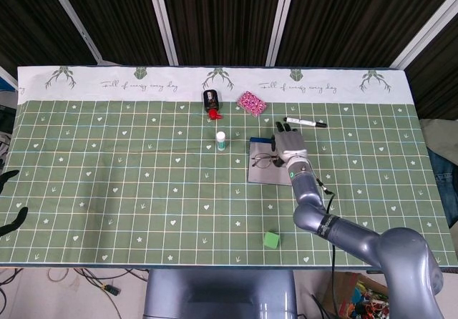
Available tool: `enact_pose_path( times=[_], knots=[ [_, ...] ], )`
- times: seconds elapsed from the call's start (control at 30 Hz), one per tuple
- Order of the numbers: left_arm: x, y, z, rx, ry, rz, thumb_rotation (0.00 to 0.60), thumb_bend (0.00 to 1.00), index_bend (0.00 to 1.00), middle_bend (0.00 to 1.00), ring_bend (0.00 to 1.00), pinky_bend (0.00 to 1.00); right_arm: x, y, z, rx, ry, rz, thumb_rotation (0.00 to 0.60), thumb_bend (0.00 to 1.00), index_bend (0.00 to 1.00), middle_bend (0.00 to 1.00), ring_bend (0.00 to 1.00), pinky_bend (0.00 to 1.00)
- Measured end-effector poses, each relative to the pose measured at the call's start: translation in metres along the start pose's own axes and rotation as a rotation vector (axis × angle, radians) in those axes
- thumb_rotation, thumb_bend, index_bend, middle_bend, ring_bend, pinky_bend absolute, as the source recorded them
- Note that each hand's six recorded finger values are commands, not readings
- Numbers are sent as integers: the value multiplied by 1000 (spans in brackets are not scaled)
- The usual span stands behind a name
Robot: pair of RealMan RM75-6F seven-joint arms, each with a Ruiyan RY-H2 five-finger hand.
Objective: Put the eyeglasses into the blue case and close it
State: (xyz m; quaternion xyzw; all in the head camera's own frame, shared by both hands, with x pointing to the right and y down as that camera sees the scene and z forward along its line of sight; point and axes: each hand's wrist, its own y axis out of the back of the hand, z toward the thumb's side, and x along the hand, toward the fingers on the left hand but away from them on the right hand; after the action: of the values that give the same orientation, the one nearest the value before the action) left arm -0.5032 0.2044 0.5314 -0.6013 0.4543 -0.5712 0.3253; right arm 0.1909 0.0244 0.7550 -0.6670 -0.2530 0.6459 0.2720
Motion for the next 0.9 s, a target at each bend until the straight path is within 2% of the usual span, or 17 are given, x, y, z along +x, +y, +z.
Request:
enact_pose_path(
  times=[0.37, 0.63, 0.9],
  knots=[
    [0, 1, 0, 0, -1, 2, 600, 314, 160, 0, 0, 0, 7, 8, -1, -32, 5, -15, 600, 318, 311, 7, 0, 183],
    [0, 0, 1, -1, -3, 2, 600, 314, 160, 0, 0, 0, 32, 8, 6, -52, 72, -22, 600, 318, 209, 42, 13, 183],
    [-1, -1, 2, -1, -4, -2, 600, 314, 160, 0, 0, 0, 76, 3, 8, -51, 141, -81, 600, 318, 165, 212, 213, 183]
  ],
)
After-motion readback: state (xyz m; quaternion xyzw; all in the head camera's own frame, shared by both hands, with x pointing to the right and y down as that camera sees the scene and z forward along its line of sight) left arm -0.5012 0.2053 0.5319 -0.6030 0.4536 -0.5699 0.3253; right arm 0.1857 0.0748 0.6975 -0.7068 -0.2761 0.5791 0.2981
